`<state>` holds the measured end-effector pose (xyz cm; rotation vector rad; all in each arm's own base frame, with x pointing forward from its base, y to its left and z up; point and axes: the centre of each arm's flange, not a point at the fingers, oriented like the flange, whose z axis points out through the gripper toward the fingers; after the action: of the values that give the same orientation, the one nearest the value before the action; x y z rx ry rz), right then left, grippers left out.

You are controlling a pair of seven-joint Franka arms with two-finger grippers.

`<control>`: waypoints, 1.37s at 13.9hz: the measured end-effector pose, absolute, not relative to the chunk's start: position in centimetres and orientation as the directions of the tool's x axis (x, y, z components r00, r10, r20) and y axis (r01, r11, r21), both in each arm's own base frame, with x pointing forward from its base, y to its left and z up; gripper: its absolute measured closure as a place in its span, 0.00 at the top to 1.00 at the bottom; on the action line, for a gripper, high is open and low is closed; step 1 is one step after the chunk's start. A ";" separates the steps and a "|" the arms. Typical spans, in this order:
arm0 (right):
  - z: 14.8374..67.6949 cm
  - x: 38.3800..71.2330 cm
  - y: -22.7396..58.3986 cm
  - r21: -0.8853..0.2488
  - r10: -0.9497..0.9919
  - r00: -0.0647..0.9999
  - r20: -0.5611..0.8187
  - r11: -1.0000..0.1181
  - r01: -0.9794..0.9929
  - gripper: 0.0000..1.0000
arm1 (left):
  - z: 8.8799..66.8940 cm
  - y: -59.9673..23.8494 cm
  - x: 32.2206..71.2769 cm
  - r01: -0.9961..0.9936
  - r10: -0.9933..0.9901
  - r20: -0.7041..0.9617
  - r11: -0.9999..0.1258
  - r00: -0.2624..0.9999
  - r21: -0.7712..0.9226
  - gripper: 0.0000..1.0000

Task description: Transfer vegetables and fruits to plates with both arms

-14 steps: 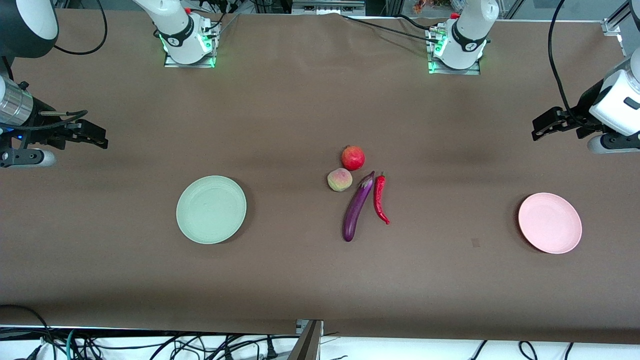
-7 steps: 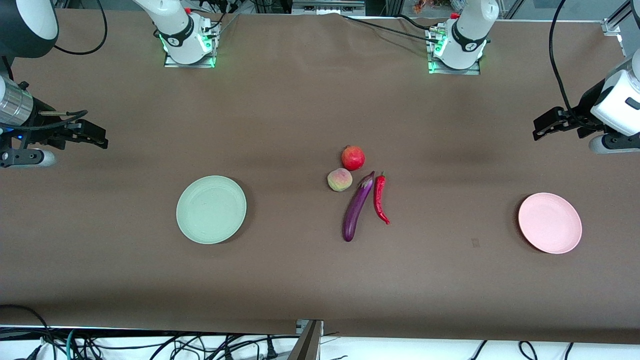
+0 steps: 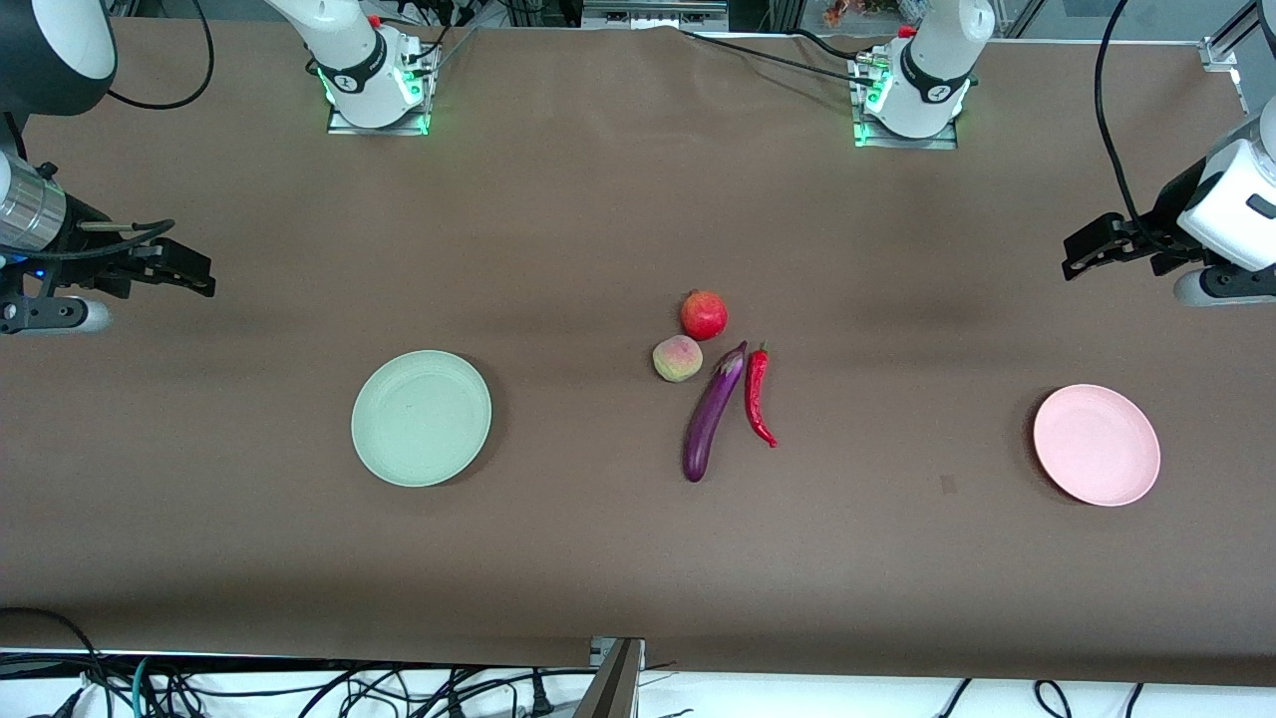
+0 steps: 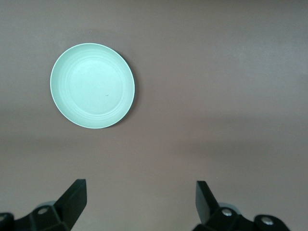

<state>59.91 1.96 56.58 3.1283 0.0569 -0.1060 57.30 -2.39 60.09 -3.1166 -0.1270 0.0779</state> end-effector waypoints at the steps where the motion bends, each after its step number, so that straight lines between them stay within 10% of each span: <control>1: 56.6 59.9 2.0 0.010 0.036 0.997 -0.068 -0.999 0.037 1.00 | 60.1 -2.4 57.3 0.081 0.082 -0.049 -0.996 0.995 -0.023 1.00; 13: 56.6 59.9 2.0 0.001 0.035 0.997 -0.068 -0.999 0.036 1.00 | 59.5 -5.0 57.5 0.033 0.034 -0.059 -0.999 0.998 -0.021 1.00; 19: 56.6 59.9 2.1 -0.003 0.035 0.997 -0.068 -0.999 0.035 1.00 | 47.2 -8.5 61.9 -0.021 -0.018 -0.226 -1.000 0.974 -0.012 1.00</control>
<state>59.94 2.05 56.57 3.1412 0.0548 -0.1066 61.88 -8.53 47.22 -3.1067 0.0302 0.3551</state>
